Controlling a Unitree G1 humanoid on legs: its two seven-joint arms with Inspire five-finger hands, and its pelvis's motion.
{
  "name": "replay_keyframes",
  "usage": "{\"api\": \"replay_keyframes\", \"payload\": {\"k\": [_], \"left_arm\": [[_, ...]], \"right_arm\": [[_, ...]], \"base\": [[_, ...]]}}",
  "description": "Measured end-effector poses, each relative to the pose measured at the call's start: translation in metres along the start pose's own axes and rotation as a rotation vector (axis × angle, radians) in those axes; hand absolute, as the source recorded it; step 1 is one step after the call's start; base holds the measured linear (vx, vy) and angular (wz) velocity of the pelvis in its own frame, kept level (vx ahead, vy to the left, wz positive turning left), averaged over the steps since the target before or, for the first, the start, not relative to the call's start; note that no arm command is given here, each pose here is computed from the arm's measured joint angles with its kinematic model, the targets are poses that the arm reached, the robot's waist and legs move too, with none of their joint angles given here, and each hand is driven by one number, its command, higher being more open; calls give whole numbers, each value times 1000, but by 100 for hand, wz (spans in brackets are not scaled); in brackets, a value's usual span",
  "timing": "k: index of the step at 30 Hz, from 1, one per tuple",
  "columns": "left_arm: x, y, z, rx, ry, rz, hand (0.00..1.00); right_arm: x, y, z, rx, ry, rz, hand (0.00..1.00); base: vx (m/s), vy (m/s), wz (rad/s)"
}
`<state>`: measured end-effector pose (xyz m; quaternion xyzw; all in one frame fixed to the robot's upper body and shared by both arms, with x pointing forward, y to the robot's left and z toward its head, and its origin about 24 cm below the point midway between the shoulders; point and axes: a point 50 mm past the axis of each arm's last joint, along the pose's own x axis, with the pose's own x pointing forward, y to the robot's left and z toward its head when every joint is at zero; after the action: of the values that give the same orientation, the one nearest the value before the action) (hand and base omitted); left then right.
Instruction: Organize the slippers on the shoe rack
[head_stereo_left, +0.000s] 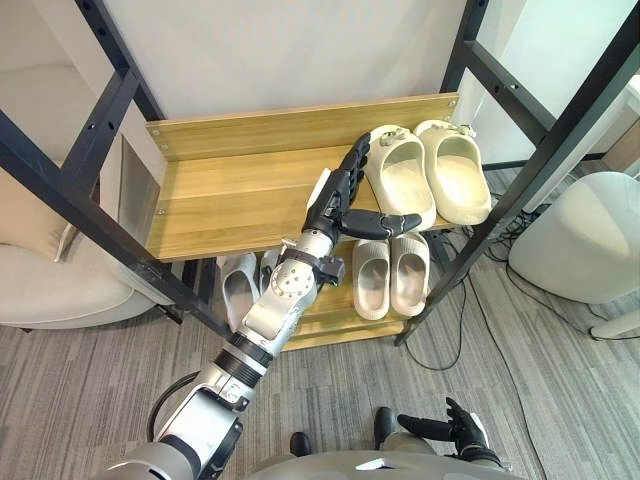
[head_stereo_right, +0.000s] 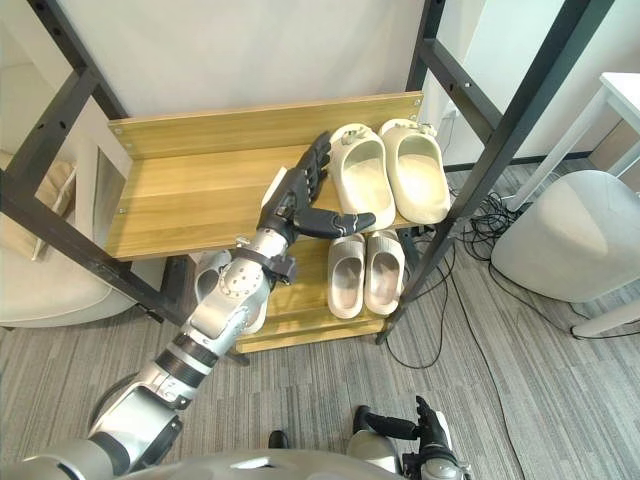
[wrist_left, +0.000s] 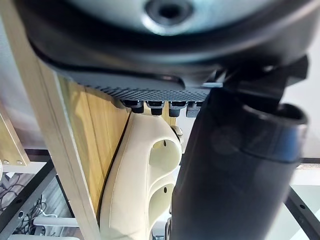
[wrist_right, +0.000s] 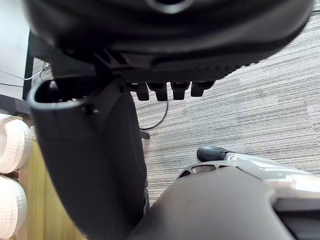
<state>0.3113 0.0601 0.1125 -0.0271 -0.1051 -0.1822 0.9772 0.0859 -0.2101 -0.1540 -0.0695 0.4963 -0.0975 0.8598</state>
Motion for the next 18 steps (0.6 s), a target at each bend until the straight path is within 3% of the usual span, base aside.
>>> {"api": "replay_keyframes", "payload": {"k": [5, 10, 18], "left_arm": [[0, 9, 3, 5, -3, 37, 100], [-20, 23, 12, 44, -37, 59, 100], [-56, 2, 72, -90, -316, -81, 100]], "right_arm": [[0, 0, 1, 1, -2, 1, 100], [0, 0, -1, 0, 3, 1, 100], [0, -3, -3, -14, 12, 4, 100]], "base": [[0, 0, 1], [1, 1, 10], [-2, 10, 17]]}}
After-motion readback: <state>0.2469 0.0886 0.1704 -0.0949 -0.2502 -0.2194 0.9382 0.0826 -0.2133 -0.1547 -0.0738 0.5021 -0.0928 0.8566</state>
